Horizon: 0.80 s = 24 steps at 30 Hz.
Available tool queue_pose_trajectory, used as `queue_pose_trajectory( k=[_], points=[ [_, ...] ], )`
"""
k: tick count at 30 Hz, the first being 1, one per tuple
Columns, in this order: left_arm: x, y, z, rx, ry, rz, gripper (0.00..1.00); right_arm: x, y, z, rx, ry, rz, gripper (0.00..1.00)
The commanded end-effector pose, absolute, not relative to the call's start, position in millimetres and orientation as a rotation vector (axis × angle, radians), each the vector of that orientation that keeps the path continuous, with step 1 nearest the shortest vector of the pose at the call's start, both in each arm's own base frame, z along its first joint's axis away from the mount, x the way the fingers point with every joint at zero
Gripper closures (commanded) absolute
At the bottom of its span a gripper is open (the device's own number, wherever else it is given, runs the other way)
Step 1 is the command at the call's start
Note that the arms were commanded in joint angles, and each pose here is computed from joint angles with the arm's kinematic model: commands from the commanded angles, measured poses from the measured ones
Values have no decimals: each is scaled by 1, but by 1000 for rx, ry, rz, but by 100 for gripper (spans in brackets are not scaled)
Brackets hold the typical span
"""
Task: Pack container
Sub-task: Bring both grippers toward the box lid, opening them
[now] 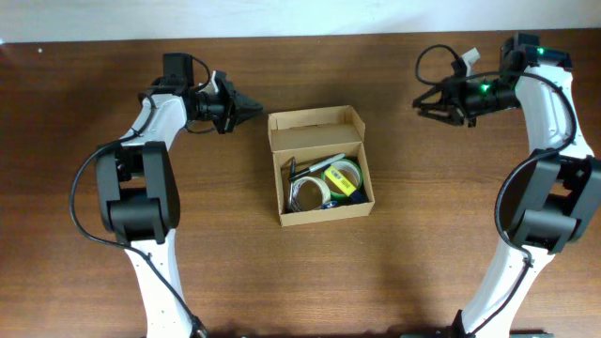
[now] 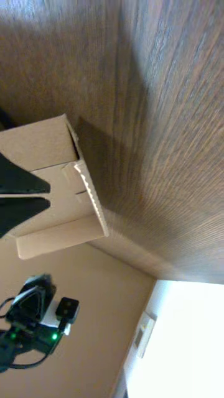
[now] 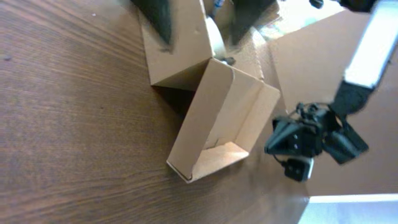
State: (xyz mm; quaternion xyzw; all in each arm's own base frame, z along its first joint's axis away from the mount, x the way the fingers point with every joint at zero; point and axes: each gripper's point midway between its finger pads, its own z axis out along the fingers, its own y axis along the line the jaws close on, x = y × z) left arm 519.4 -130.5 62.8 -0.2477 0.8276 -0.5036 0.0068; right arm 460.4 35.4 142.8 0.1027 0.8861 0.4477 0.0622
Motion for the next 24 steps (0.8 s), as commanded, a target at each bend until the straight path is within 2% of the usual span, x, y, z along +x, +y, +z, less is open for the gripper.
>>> queue_pose_trajectory(
  k=[1,12,18,24],
  points=[
    [524,-123,56,-786,2592,-1508,98,461,33,138,321,2714,1294,96],
    [521,-120,35,-845,2631,-1463,98,464,29,127,359,2742,1246,96],
    [508,-131,12,-889,2674,-1578,98,460,44,100,375,2807,1300,96],
    [506,-133,12,-877,2678,-1590,98,457,60,73,399,2867,1359,96]
  ],
)
